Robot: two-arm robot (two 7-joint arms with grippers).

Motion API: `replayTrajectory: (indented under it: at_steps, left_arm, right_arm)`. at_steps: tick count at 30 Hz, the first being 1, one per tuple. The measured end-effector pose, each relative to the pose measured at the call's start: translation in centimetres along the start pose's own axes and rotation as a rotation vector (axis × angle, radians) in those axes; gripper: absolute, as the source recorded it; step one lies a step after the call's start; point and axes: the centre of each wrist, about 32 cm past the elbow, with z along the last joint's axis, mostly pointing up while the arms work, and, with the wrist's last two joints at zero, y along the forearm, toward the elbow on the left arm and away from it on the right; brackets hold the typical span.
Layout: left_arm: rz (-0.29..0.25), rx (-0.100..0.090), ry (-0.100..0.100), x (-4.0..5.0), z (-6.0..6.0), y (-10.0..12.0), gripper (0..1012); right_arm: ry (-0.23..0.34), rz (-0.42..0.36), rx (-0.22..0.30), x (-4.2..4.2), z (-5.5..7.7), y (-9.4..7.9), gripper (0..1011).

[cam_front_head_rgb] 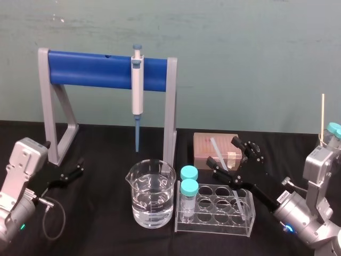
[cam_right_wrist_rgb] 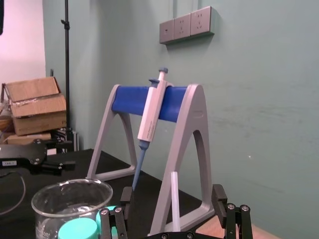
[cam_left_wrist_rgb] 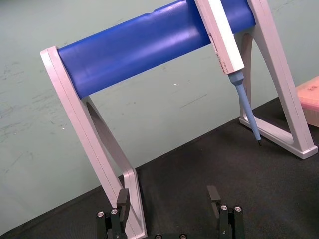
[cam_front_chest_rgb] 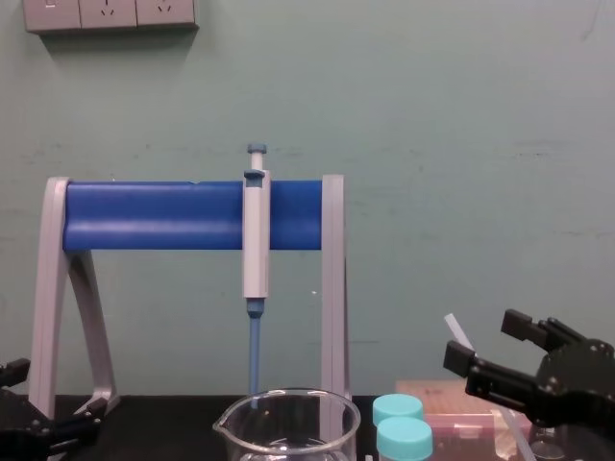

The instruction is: Pick up the stirring rod with one hand, then place it down.

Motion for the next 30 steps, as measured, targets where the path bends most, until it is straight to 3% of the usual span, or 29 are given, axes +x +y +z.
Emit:
replayTrajectory:
  at_steps: [5, 10, 16, 21, 30]
  left_arm:
    - [0.0, 0.0, 0.0, 0.0, 0.0, 0.0, 1000]
    - [0.0, 0.0, 0.0, 0.0, 0.0, 0.0, 1000]
    - [0.0, 0.0, 0.0, 0.0, 0.0, 0.0, 1000]
    - [0.0, 0.0, 0.0, 0.0, 0.0, 0.0, 1000]
    - [0.0, 0.0, 0.0, 0.0, 0.0, 0.0, 1000]
  right_arm:
    - [-0.023, -0.025, 0.038, -0.54, 0.7, 0.0, 1003]
    - [-0.094, -0.108, 0.108, -1.49, 1.7, -0.3, 1003]
    - [-0.099, -0.223, 0.112, -2.17, 2.8, -0.7, 1003]
    - [-0.033, -0.364, 0.034, -2.82, 3.9, -1.4, 1003]
    - [0.072, -0.476, -0.126, -3.53, 4.8, -2.0, 1003]
